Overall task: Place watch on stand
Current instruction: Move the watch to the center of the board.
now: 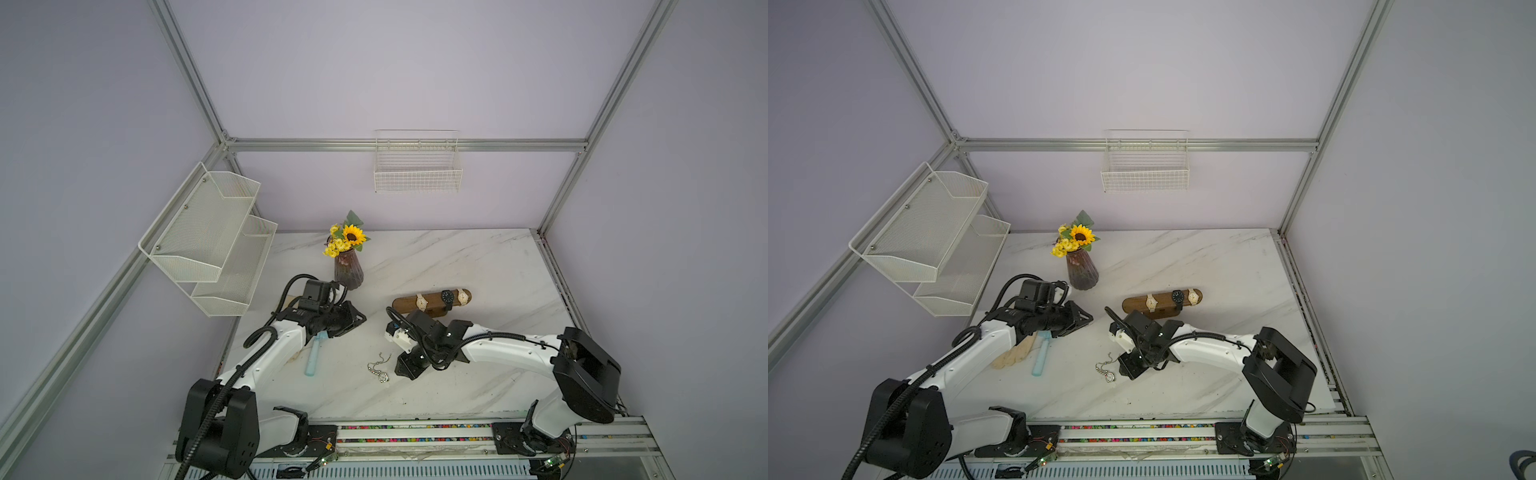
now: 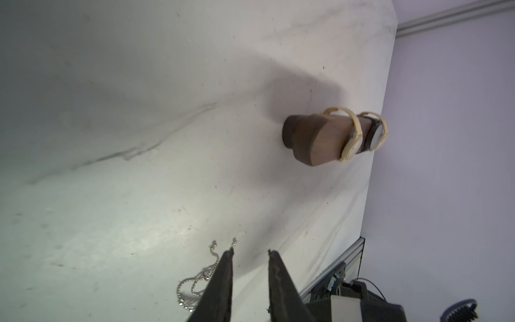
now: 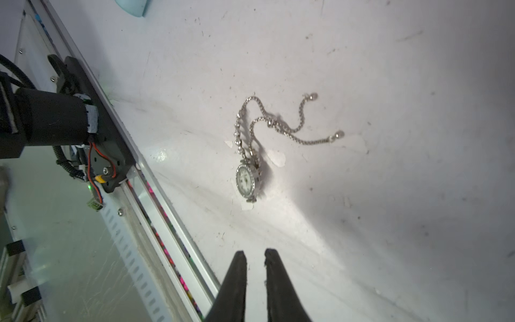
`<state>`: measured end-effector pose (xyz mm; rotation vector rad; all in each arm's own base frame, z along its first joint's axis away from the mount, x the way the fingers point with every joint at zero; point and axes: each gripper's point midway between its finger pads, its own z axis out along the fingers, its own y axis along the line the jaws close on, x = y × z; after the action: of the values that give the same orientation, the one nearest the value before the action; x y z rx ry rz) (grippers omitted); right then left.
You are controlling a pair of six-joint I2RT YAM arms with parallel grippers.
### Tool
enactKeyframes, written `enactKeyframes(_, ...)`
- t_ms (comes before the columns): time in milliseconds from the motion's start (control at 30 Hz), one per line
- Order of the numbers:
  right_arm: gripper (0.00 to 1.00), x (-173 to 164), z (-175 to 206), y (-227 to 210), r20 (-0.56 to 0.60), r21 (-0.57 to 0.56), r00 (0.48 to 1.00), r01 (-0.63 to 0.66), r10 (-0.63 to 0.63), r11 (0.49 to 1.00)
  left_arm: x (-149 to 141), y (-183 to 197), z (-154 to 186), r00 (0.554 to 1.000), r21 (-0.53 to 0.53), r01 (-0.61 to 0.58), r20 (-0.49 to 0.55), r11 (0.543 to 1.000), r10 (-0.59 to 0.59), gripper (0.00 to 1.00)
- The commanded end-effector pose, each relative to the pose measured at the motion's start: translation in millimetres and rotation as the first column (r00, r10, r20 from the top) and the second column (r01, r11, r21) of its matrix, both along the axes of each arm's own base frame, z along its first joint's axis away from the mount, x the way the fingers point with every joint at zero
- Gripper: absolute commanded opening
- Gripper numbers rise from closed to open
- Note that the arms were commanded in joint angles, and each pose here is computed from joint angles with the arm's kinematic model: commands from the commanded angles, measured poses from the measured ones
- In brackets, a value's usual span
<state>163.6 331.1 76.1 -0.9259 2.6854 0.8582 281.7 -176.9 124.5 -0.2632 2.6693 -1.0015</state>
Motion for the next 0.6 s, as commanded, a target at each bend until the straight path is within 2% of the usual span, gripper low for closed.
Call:
enactKeyframes(0, 0.17, 12, 14, -17, -0.097, 0.093, 0.981, 0.175, -0.166, 0.980, -22, -29, 6, 0.980, 0.063, 0.196, -0.031, 0.979, -0.194, 0.29)
enactKeyframes(67, 0.18, 17, 17, -30, -0.123, 0.104, 0.968, 0.231, -0.218, 0.967, -36, -36, -4, 0.970, 0.048, 0.235, -0.078, 0.971, -0.231, 0.40)
enactKeyframes(100, 0.18, 18, 15, -34, -0.138, 0.092, 0.961, 0.252, -0.239, 0.963, -43, -37, -6, 0.966, 0.044, 0.247, -0.095, 0.968, -0.242, 0.49)
enactKeyframes(167, 0.18, 13, 8, -36, -0.163, 0.063, 0.959, 0.246, -0.233, 0.967, -52, -39, -9, 0.959, 0.046, 0.265, -0.116, 0.963, -0.258, 0.61)
enactKeyframes(233, 0.19, 7, 8, -23, -0.200, 0.096, 0.957, 0.235, -0.213, 0.967, -57, -38, -11, 0.957, 0.055, 0.270, -0.126, 0.961, -0.261, 0.64)
enactKeyframes(267, 0.19, 3, 4, -17, -0.197, 0.100, 0.959, 0.228, -0.205, 0.969, -58, -34, -14, 0.959, 0.073, 0.262, -0.133, 0.962, -0.251, 0.57)
enactKeyframes(333, 0.17, -7, -2, -3, -0.189, 0.099, 0.966, 0.197, -0.176, 0.975, -57, -26, -24, 0.964, 0.121, 0.236, -0.155, 0.964, -0.216, 0.33)
enactKeyframes(400, 0.14, -16, -4, 12, -0.164, 0.100, 0.976, 0.164, -0.146, 0.981, -55, -23, -35, 0.963, 0.145, 0.223, -0.187, 0.964, -0.194, 0.18)
enactKeyframes(500, 0.09, -19, -9, 25, -0.108, 0.077, 0.987, 0.131, -0.123, 0.988, -51, -17, -53, 0.957, 0.187, 0.196, -0.252, 0.962, -0.146, 0.00)
enactKeyframes(567, 0.07, -21, -15, 32, -0.065, 0.025, 0.993, 0.098, -0.096, 0.995, -46, -10, -59, 0.954, 0.198, 0.167, -0.280, 0.966, -0.107, 0.00)
